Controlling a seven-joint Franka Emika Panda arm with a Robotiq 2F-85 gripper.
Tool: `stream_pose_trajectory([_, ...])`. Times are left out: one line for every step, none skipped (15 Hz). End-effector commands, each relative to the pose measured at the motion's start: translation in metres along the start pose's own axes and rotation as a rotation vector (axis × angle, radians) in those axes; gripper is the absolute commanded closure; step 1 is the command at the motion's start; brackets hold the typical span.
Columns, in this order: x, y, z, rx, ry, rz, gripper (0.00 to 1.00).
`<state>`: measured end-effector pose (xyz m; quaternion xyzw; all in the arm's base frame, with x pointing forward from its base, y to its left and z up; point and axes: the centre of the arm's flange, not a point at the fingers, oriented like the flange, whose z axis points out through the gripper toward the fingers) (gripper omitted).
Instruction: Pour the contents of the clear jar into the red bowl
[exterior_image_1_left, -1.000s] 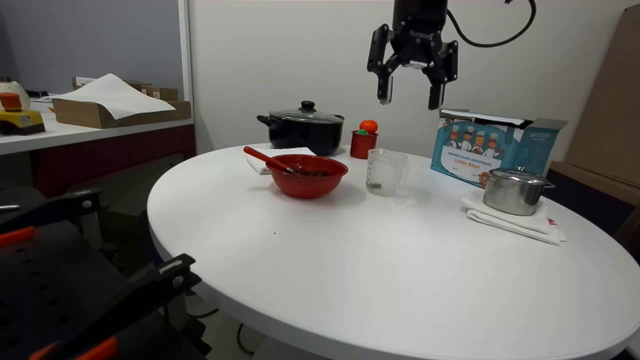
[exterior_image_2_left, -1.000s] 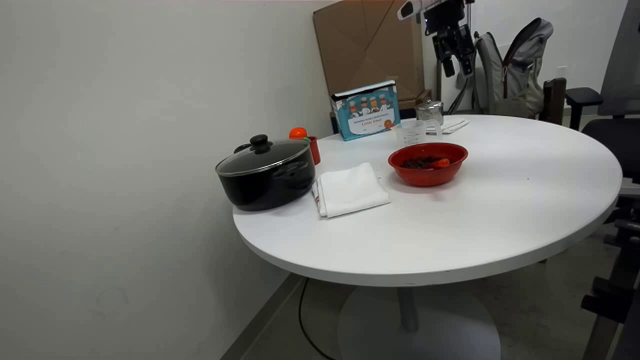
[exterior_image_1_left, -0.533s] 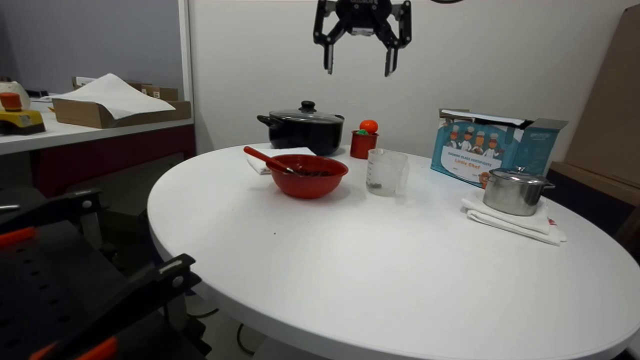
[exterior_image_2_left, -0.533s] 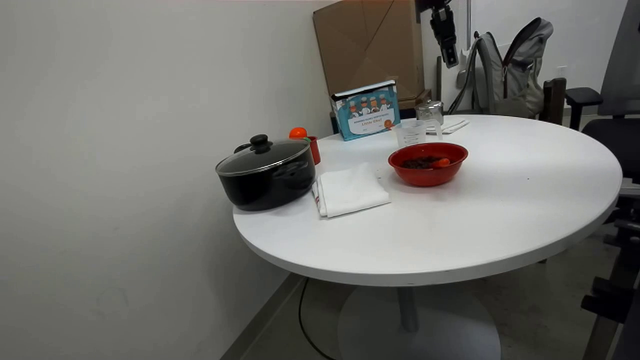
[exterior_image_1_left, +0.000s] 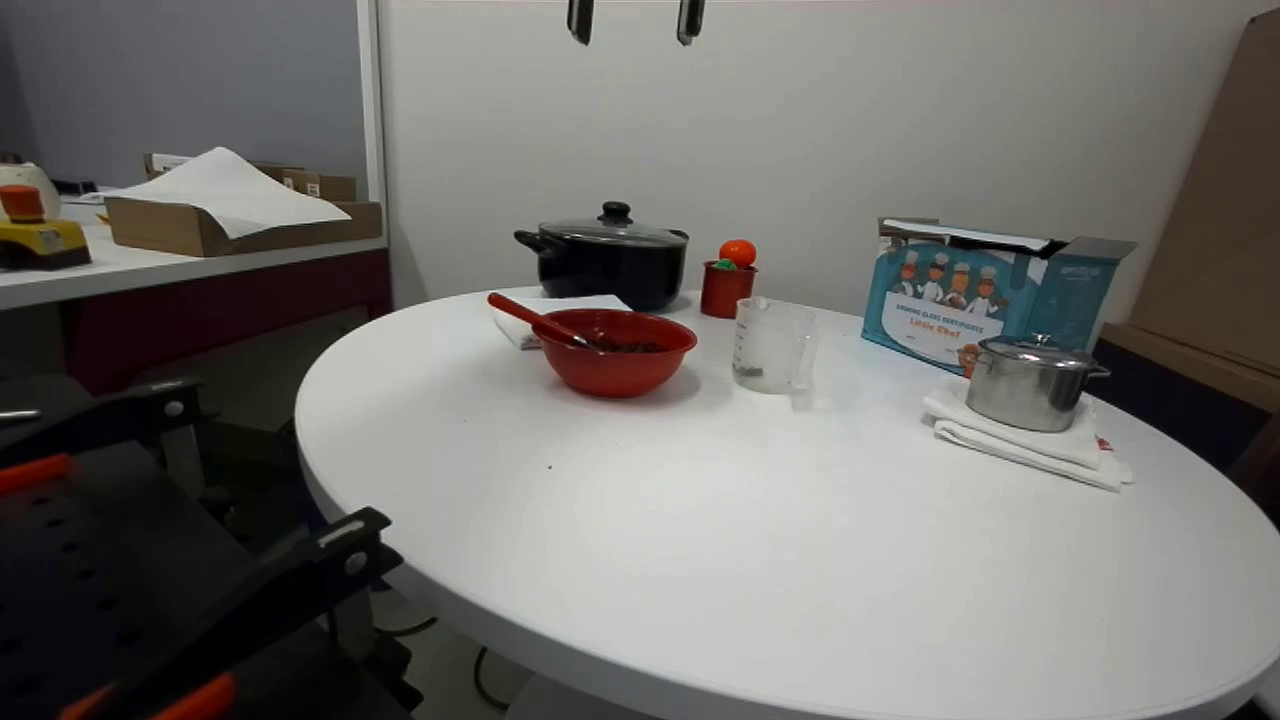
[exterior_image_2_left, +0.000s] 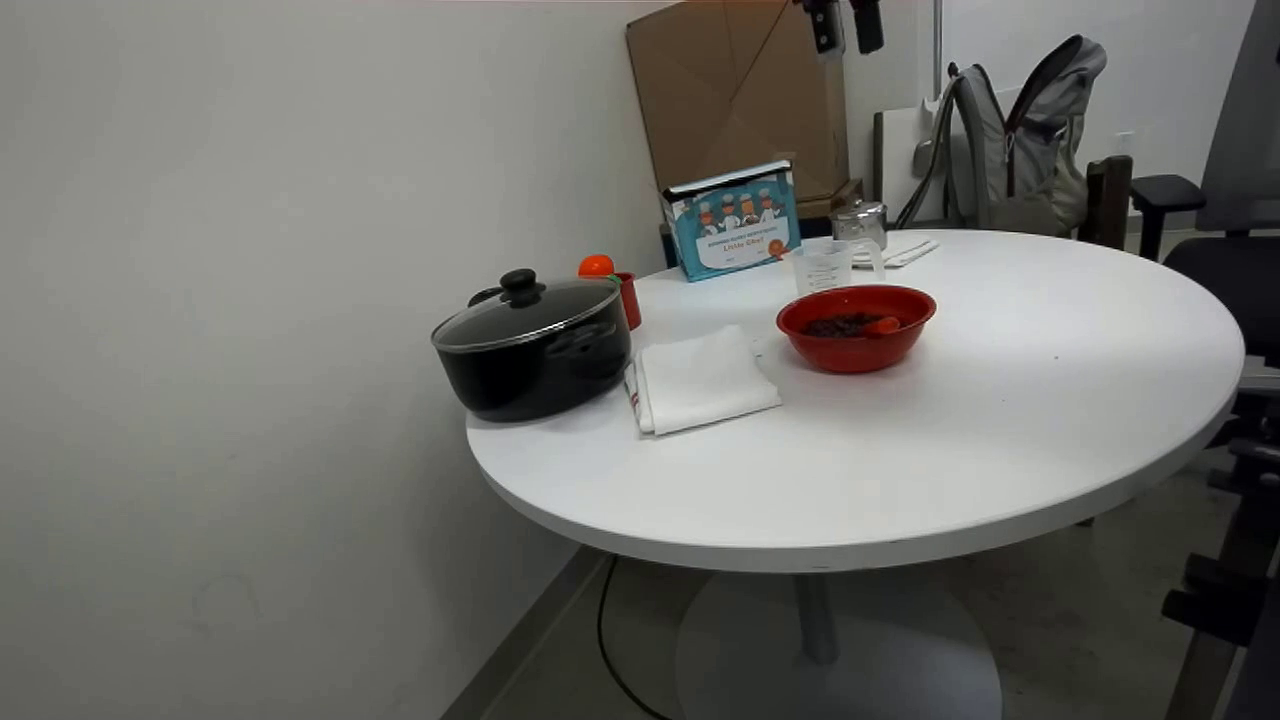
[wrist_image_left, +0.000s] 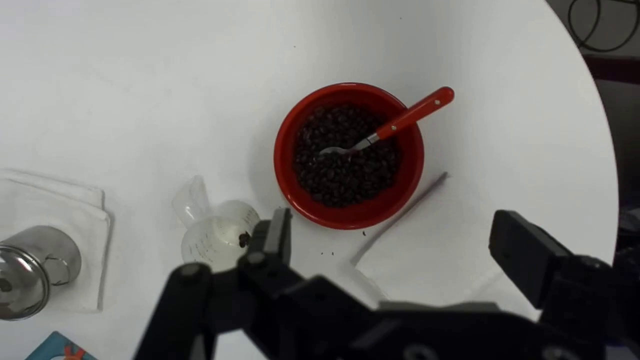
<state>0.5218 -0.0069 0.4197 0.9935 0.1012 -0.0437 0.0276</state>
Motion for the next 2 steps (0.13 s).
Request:
stream_pose_trajectory([-0.0007,-0.0053,-0.0042,-0.001,0.003,0.011,0.0])
stream_pose_trajectory([-0.0009,-0.0083,-0.0061,-0.002,0.004,0.016,0.0])
